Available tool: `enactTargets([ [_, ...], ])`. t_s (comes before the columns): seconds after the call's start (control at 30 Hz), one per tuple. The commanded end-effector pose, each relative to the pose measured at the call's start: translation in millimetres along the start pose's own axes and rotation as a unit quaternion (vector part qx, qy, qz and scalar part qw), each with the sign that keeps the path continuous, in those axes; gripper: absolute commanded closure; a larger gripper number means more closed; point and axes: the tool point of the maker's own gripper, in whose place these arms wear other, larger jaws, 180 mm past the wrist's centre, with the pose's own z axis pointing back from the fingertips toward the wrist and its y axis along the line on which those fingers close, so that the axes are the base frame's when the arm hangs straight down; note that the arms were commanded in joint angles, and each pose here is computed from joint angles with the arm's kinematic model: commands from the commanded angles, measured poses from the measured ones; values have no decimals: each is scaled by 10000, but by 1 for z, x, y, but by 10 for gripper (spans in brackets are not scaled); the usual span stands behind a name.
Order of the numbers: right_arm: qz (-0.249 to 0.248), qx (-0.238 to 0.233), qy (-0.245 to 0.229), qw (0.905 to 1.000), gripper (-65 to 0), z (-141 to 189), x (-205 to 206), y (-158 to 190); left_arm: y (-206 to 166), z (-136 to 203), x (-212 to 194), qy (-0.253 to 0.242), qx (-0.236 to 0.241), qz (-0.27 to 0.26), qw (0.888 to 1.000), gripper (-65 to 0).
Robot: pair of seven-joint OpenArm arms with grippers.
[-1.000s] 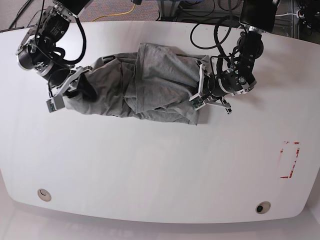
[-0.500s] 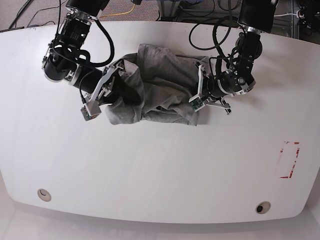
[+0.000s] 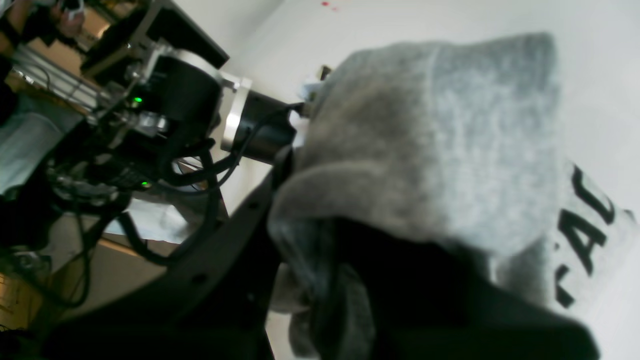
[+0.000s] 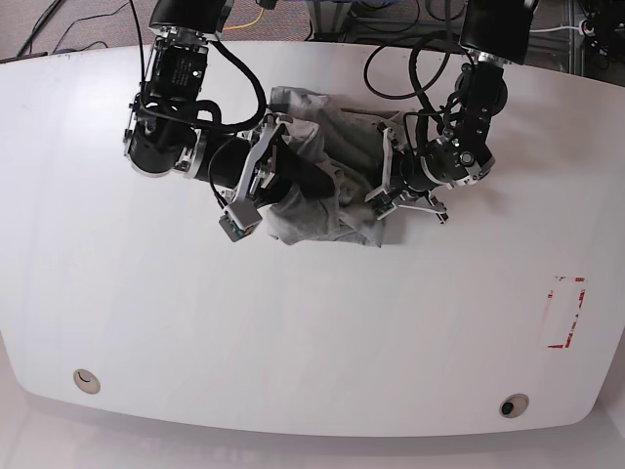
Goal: Layout the t-shirt on the table in an organized manner, then fold the t-shirt properly
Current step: 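Fold the lettering end with the right gripper over toward the left gripper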
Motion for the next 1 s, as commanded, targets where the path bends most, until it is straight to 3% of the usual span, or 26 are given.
enactTargets([
  [0.0, 212, 1, -99, 9997, -3, -3, 10, 4, -8, -2, -16, 349, -88, -47, 9993, 0],
  [0.13, 266, -218, 80, 9994, -62, -6, 4, -3, -11, -2, -16, 343, -102, -42, 9994, 0],
  [0.27, 314, -414, 123, 9986, -193, -6, 3, -10, -12, -2, -16, 341, -111, -35, 9994, 0],
  [0.33, 331, -454, 72, 9984, -227, -6, 5, -12, -15, -2, -18, 357, -142, -16, 9993, 0],
  [0.57, 147, -386, 45, 9991, -173, -15, 8, -26, -16, -2, -20, 371, -154, -1, 9992, 0],
  [0.7, -29, -312, 79, 9995, -185, -23, 6, -34, -17, -2, -21, 375, -159, 2, 9992, 0],
  [0.97, 18, -75, 17, 10000, -419, -41, 23, -28, -17, -2, -20, 370, -163, 6, 9992, 0],
])
